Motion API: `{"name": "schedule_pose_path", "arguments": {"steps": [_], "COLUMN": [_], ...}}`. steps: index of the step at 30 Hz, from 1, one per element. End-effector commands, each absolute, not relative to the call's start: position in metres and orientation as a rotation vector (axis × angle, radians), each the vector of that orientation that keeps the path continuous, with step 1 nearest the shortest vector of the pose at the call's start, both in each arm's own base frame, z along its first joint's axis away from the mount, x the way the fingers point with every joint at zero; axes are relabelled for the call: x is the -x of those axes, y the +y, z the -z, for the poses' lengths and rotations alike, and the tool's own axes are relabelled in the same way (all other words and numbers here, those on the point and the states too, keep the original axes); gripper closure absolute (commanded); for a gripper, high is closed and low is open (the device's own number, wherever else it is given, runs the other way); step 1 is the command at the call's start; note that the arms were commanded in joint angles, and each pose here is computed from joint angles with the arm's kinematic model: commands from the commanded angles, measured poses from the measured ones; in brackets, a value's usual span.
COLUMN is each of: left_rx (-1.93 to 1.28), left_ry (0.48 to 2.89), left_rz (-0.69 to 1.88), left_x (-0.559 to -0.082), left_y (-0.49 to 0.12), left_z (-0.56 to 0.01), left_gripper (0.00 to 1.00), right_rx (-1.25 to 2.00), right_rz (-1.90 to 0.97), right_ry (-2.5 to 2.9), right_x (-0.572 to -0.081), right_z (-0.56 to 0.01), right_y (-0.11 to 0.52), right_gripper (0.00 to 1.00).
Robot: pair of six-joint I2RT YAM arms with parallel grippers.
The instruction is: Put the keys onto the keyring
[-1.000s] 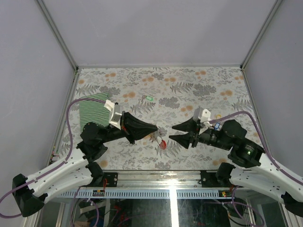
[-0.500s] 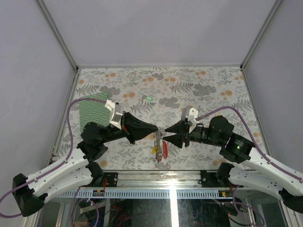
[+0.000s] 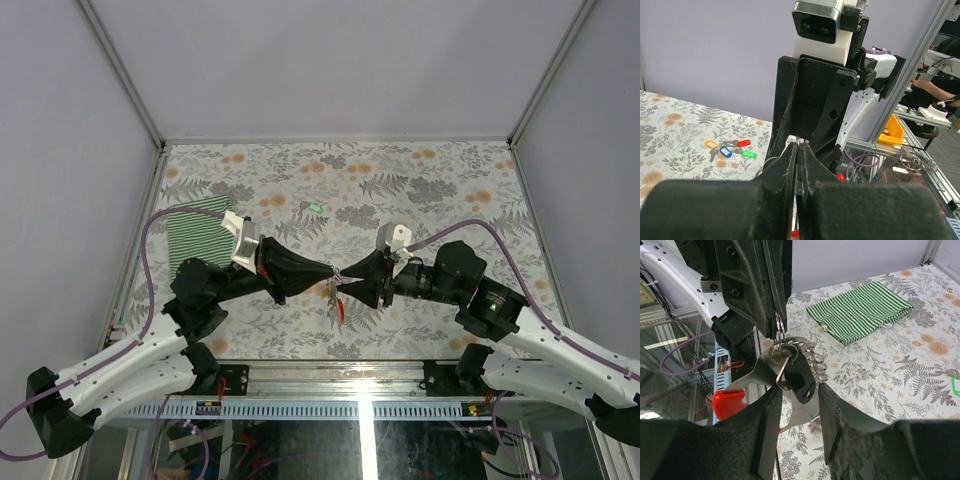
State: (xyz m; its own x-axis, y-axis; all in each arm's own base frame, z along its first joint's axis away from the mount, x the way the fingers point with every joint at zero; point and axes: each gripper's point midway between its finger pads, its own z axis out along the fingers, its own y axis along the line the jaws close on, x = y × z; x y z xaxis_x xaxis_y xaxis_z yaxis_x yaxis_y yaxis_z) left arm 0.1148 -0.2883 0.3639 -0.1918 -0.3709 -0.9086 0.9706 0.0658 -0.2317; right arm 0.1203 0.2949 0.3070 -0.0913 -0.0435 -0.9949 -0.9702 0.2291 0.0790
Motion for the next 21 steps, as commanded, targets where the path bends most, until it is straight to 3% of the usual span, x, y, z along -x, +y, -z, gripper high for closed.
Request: {"name": "schedule_pose_path", "arguments": {"steps": [1,15,21], "left_rx": [-0.735,-0.741,-0.74], "left_ry": [1.014,1.012,1.012], "left_rz": [1.446,1.452,1.452], "left_x": [-0.108,-0.107,-0.107], "left_y": [-0.282,-0.283,-0.283], "left_z": [-0.391,-0.391,-0.391], "left_gripper": [1.0,1.0,1.0], "right_rx": [1.003,0.993,0.989], "right_rz": [-1.103,-1.133,-1.143], "right_ry": [1.279,1.227,1.22], "right_x": [-0.119,-0.115,-0.113], "right_z": [-0.346,-0.36,-0.364], "right_y": [0.3,0.301,0.3], "right_gripper": [0.59,0.66,0.89]}}
